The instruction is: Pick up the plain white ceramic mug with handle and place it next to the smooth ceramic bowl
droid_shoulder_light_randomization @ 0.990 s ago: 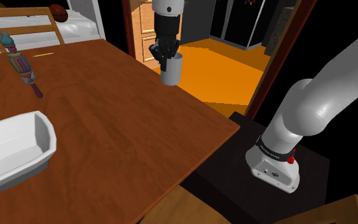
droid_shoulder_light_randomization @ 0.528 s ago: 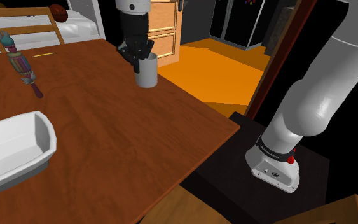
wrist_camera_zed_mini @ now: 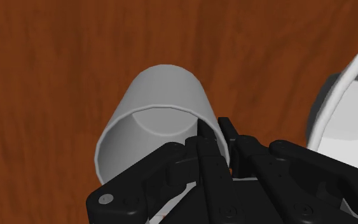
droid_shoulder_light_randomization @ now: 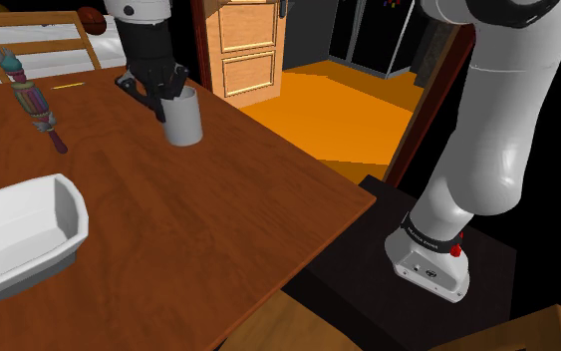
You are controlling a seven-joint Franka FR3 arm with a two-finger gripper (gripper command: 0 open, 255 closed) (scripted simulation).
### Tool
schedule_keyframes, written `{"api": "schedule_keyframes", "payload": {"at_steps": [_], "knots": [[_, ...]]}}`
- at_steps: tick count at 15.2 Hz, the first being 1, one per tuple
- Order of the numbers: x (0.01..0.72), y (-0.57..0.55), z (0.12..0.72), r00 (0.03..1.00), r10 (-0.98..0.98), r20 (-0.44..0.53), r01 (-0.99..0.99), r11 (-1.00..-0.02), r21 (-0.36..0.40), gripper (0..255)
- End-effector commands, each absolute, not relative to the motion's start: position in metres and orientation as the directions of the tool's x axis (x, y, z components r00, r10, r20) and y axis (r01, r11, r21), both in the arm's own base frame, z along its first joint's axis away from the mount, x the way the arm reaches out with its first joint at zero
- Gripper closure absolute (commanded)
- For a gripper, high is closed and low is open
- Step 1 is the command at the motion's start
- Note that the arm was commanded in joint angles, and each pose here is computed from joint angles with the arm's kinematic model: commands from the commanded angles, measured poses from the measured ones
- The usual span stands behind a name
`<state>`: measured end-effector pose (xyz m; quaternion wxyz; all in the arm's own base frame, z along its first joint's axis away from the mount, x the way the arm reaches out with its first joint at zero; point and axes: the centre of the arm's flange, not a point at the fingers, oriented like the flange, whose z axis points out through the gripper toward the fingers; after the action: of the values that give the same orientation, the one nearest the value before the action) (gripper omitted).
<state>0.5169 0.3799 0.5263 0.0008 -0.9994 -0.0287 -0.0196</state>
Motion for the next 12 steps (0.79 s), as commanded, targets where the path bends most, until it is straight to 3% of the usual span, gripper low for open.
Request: {"api": "schedule_keyframes", "payload": {"at_steps": [1,12], "knots": [[0.533,0.401,0.527,0.998,0.054,0.039,0.055,-0.999,0.0,255],[0.558,0.448,0.491,0.998,0.054,0.039,0.055,-0.999,0.0,255]]}}
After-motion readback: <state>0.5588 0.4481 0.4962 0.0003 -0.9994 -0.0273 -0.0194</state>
